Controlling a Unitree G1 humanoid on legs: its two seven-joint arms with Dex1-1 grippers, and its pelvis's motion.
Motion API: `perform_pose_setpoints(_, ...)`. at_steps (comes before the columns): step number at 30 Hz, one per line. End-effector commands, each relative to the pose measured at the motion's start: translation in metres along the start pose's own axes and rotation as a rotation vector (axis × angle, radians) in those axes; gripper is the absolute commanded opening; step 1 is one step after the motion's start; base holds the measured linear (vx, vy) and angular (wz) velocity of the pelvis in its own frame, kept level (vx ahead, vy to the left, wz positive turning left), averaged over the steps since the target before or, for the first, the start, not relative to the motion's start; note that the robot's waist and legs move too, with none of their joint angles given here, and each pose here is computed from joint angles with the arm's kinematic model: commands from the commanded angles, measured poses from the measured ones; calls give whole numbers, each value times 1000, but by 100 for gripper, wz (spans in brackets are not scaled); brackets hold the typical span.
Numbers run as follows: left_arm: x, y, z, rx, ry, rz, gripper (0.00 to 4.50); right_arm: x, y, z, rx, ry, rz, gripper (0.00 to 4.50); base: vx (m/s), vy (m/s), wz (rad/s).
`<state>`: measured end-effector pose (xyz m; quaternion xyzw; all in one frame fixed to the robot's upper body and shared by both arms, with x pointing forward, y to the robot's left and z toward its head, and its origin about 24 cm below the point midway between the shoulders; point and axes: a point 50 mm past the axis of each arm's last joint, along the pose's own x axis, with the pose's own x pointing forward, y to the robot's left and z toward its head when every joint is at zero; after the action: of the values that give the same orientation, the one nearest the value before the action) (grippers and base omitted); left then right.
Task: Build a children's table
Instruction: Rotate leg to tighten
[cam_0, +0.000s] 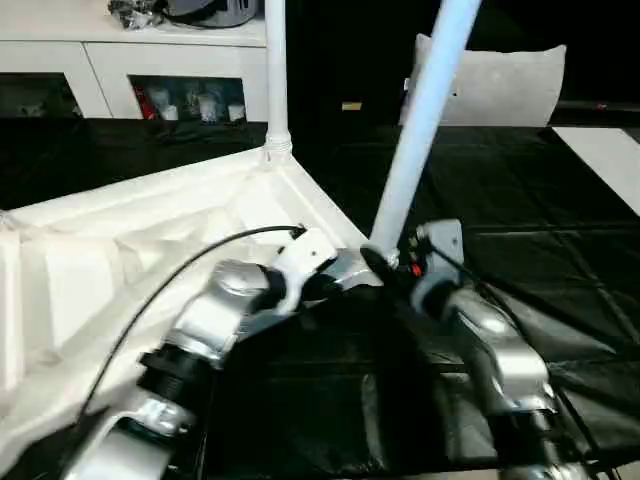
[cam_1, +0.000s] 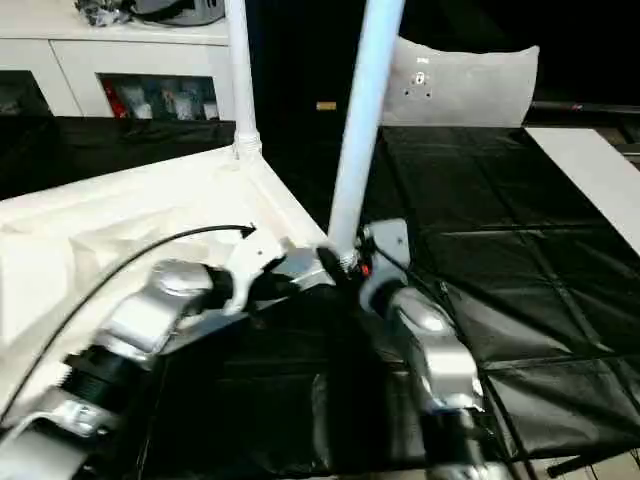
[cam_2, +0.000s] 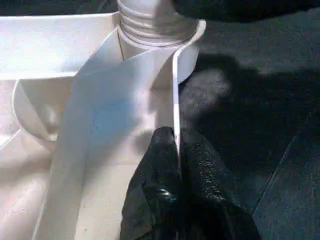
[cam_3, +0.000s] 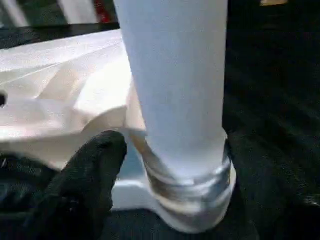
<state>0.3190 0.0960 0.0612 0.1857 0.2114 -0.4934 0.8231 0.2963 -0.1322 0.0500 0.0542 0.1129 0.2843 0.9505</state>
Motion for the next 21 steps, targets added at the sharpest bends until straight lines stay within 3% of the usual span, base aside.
perform_pose_setpoints(1, -6, -1, 14, 127, -79, -88, 0, -8, 3, 0, -55, 24, 132, 398, 0, 0, 0)
perform_pose_setpoints(3, -12, -2, 5, 182, -46, -172, 0, -19, -8, 5, -97, 26, 204, 405, 0, 0, 0)
perform_pose_setpoints(4, -14, -2, 2, 202, -34, -200, 0, -22, -11, 7, -103, 26, 228, 433, 0, 0, 0)
perform_pose_setpoints(7, -16, -3, -1, 220, -29, -235, 0, -25, -13, 9, -119, 29, 263, 443, 0, 0, 0)
perform_pose_setpoints(11, -29, -1, -7, 274, -26, -376, 0, -40, -17, 18, -252, 92, 494, 447, 0, 0, 0)
perform_pose_setpoints(15, -38, 0, -10, 304, -3, -453, 0, -44, -16, 23, -226, 117, 623, 447, 0, 0, 0)
perform_pose_setpoints(18, -42, -3, -13, 325, 14, -505, 0, -42, -14, 26, -214, 125, 671, 411, 0, 0, 0)
perform_pose_setpoints(21, -43, -5, -13, 335, 15, -529, 0, -42, -12, 26, -203, 136, 707, 406, 0, 0, 0)
